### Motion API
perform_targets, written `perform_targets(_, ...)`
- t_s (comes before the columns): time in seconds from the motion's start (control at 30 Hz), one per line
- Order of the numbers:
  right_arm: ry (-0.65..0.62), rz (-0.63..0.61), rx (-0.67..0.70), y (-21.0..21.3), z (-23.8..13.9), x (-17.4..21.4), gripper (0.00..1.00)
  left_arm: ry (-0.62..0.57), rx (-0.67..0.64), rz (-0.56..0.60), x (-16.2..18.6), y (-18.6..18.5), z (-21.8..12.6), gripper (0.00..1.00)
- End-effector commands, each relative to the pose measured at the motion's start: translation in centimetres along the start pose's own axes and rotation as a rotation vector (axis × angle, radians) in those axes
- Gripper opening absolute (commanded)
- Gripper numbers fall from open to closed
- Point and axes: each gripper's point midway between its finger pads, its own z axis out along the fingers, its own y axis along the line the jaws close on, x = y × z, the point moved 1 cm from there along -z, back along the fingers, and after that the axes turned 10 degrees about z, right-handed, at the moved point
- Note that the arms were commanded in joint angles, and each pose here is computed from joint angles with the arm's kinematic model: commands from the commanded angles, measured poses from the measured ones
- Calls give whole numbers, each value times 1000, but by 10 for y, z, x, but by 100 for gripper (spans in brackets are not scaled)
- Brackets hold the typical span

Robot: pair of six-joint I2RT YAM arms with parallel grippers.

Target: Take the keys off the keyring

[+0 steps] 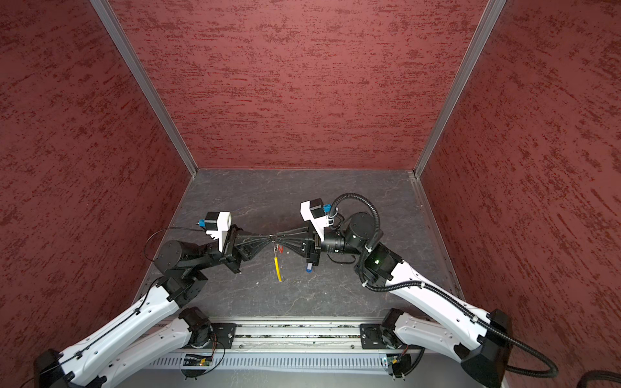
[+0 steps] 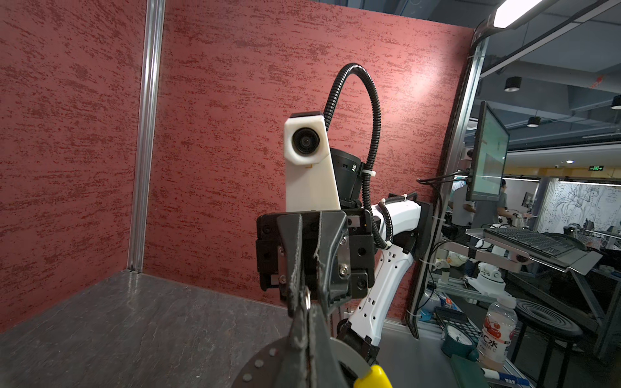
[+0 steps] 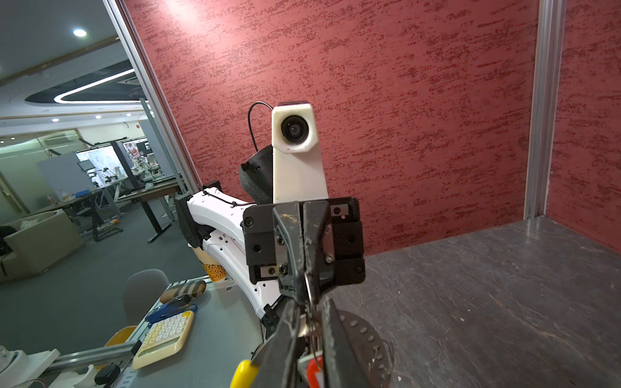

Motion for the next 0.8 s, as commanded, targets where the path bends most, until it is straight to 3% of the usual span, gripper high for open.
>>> perform_targets(0.0, -15, -4, -51, 9, 0, -1, 13, -24, 15, 25, -6, -4, 1, 0)
perform_targets(0.27, -17, 13, -56, 11, 1, 4, 13, -20, 29, 18, -3, -6, 1, 0)
perform_targets(0.5, -19, 8, -66, 16, 1, 5, 0, -17, 36, 8, -2, -7, 2, 0)
perform_targets(0.67, -21, 3, -56, 16, 1, 4, 0, -5, 30, -11, 1, -7, 2, 0)
perform_targets(0.7, -20, 3, -43, 15, 0, 3, 0, 2, 26, -20, 2, -6, 2, 4)
perform_targets(0.77, -8, 9, -7, 12, -1, 4, 0, 22, 4, -34, 5, -4, 1, 29)
